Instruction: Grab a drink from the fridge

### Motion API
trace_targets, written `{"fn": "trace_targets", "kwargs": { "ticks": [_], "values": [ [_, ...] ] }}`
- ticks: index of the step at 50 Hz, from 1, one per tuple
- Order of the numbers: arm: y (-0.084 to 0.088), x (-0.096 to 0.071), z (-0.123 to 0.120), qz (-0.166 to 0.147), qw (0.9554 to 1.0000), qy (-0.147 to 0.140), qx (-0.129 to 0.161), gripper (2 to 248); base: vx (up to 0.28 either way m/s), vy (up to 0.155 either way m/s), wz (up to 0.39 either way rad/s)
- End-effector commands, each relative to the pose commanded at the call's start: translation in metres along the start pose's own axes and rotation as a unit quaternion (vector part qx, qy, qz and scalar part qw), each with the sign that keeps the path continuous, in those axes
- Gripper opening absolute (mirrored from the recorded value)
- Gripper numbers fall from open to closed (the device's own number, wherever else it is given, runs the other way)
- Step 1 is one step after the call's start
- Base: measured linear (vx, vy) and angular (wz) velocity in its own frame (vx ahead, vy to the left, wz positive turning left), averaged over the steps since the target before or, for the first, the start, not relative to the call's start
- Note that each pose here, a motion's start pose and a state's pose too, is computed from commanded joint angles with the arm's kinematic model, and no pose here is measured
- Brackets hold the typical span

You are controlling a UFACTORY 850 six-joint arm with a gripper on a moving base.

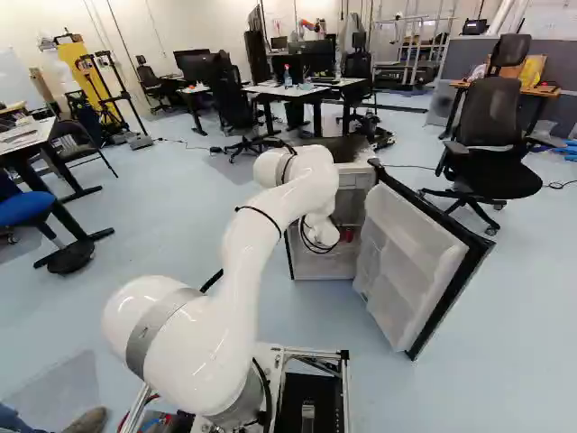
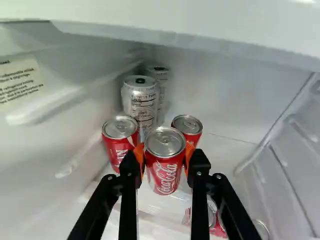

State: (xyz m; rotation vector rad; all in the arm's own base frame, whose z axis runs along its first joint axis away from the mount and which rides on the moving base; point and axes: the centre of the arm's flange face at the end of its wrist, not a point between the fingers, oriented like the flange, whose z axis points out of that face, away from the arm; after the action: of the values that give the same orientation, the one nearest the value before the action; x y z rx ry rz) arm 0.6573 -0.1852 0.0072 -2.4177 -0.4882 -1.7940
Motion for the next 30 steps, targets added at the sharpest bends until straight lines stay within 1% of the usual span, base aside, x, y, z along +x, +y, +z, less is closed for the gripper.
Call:
{"fn": "trace_targets", "kwargs": {
  "ticks": [12, 30],
  "values": [
    [-0.004, 0.001, -0.012, 0.007, 0.9999, -0.009, 0.001, 99, 0.0, 0.0, 0.0],
    [-0.013, 0.001, -0.041, 0.025, 0.9992, -0.031, 0.002, 99, 0.0, 0.0, 0.0]
  ]
}}
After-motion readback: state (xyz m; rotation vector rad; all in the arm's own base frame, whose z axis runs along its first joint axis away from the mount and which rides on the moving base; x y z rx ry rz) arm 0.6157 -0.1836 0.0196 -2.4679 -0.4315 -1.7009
